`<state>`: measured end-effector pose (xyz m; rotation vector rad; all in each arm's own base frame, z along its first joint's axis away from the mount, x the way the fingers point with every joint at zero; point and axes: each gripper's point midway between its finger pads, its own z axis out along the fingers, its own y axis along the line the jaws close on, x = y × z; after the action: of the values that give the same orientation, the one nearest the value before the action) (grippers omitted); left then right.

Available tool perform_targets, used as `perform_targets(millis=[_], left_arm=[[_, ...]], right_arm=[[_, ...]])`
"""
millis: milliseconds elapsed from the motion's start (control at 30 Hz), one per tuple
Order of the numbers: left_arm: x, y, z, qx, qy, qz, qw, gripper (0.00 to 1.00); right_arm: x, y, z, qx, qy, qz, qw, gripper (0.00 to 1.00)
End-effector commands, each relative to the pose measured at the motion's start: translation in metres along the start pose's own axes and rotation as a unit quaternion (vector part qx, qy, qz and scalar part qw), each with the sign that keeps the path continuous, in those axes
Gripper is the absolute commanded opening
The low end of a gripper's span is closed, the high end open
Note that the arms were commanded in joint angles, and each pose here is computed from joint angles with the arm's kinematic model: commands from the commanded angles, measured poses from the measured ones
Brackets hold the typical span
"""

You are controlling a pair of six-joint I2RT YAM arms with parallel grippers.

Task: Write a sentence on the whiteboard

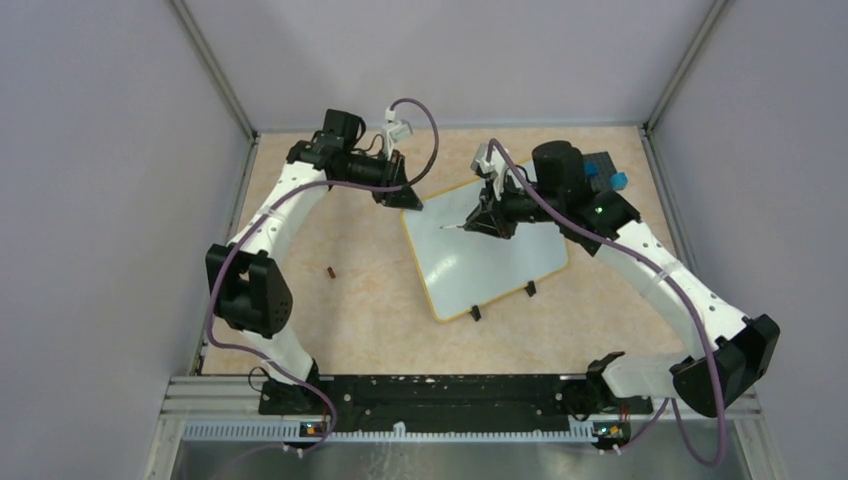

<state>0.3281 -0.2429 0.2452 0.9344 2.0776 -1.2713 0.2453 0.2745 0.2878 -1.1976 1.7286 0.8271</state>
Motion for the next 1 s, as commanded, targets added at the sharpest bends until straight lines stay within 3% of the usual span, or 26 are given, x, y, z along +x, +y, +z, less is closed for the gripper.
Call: perform_targets(millis=[0, 133, 300, 600, 967], left_arm=[[-0.013, -0.01, -0.006, 0.003, -0.005, 0.029, 1.0, 0.31], [-0.011, -0.015, -0.017, -0.006, -0.01, 0.033, 0.999, 0.36], [-0.007, -0.017, -0.024, -0.014, -0.017, 0.029, 0.999, 0.33], [-0.008, -0.016, -0.023, -0.015, -0.022, 0.029, 0.999, 0.17], [-0.008, -0.016, -0.022, -0.01, -0.021, 0.027, 0.999, 0.05]], right_arm=[[-0.024, -0.01, 0.007, 0.029, -0.036, -0.016, 0.999, 0.0], [-0.03, -0.008, 0.016, 0.03, -0.043, -0.02, 0.998, 0.0], [-0.031, -0.003, 0.031, 0.032, -0.036, -0.034, 0.998, 0.0], [-0.032, -0.006, 0.049, 0.055, -0.031, -0.043, 0.997, 0.0], [-0.039, -0.009, 0.058, 0.062, -0.04, -0.039, 0.996, 0.0]])
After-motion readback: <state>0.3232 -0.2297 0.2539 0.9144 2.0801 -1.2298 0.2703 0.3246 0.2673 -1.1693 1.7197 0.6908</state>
